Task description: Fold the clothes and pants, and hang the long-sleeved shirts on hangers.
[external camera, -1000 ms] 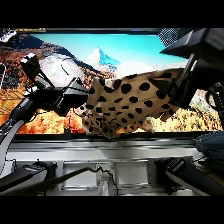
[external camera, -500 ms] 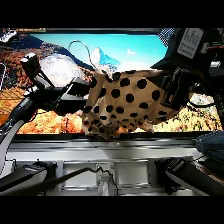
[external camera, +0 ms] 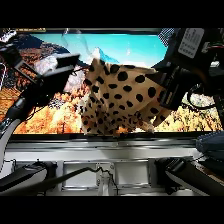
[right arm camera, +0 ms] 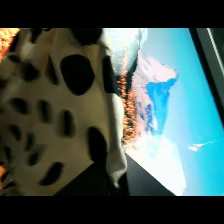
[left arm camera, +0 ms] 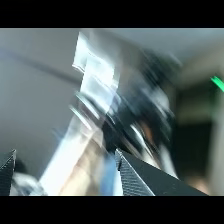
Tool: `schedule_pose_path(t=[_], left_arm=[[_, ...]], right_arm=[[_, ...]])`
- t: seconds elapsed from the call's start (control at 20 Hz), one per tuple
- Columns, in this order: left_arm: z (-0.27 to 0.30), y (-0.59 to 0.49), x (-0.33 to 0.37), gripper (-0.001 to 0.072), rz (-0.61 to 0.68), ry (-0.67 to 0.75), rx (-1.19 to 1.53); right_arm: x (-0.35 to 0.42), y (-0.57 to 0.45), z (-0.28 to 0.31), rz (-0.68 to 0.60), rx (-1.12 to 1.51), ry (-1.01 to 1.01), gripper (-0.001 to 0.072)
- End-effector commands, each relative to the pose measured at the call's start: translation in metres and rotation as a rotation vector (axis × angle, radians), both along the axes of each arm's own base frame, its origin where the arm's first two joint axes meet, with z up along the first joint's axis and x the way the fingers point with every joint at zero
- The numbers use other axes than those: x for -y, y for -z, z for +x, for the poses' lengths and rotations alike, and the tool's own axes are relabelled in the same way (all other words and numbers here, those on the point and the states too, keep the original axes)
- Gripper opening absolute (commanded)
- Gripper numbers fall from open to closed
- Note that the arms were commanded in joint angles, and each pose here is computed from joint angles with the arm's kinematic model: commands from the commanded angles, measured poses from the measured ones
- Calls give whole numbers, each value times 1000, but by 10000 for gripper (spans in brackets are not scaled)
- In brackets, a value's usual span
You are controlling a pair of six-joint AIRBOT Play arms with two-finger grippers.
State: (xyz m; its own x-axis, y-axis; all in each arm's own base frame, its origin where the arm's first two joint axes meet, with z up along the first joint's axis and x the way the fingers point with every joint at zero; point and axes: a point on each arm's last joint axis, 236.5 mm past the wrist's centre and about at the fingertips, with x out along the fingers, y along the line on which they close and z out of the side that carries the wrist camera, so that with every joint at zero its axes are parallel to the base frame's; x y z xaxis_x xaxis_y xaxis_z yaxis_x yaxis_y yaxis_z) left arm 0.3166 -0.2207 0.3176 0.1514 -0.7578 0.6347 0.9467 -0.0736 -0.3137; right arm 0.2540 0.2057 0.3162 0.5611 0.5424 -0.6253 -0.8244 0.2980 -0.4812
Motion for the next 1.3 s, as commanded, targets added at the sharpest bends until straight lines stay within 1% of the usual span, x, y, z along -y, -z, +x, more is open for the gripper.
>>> schedule_pose_path(t=[0.0,0.1,0.15,0.2,0.3,0.35,0.4,0.45,0.5,0.55,0.6,0.65,0.75,0.8,0.85,0.95,1.0,1.1,1.2,1.25], left_arm=[[72,4,-41,715,-51,-268,-168],[103,17,-65,696,-34,-388,-262],[115,22,-79,650,-28,-441,-290],[122,25,-95,546,-19,-489,-301],[130,27,-127,467,-17,-559,-304],[132,30,-140,415,-6,-574,-318],[132,36,-147,281,32,-581,-327],[131,45,-151,263,99,-596,-323],[130,58,-153,201,172,-599,-334],[128,73,-154,102,234,-578,-377],[125,94,-151,39,313,-539,-445],[118,119,-144,13,409,-494,-517],[93,159,-118,13,567,-401,-588],[78,171,-103,13,601,-368,-596],[61,183,-88,41,607,-328,-613],[28,208,-55,322,606,-231,-667],[12,223,-40,371,619,-181,-694],[-10,256,-14,372,671,-125,-754],[-16,275,2,374,715,-135,-787],[-16,276,10,379,715,-144,-791]], right_arm=[[-1,-2,-1,9,2,-1,20],[-1,-2,-1,10,2,0,20],[0,-2,0,11,2,6,20],[1,-3,1,12,4,13,20],[1,-2,1,13,2,14,20],[0,-3,2,18,-1,19,20],[0,-3,2,30,-7,32,20],[0,-4,3,38,-7,38,20],[0,-5,4,42,-4,40,20],[0,-8,6,54,1,51,20],[2,-9,10,61,10,71,20],[4,-12,15,73,17,102,21],[7,-16,23,83,38,134,21],[6,-16,25,85,42,135,21],[5,-17,27,92,46,137,21],[3,-17,30,107,39,149,21],[2,-15,31,106,33,148,21],[0,-15,30,112,27,143,21],[-1,-15,28,115,21,138,21],[-1,-14,27,115,17,136,21]])
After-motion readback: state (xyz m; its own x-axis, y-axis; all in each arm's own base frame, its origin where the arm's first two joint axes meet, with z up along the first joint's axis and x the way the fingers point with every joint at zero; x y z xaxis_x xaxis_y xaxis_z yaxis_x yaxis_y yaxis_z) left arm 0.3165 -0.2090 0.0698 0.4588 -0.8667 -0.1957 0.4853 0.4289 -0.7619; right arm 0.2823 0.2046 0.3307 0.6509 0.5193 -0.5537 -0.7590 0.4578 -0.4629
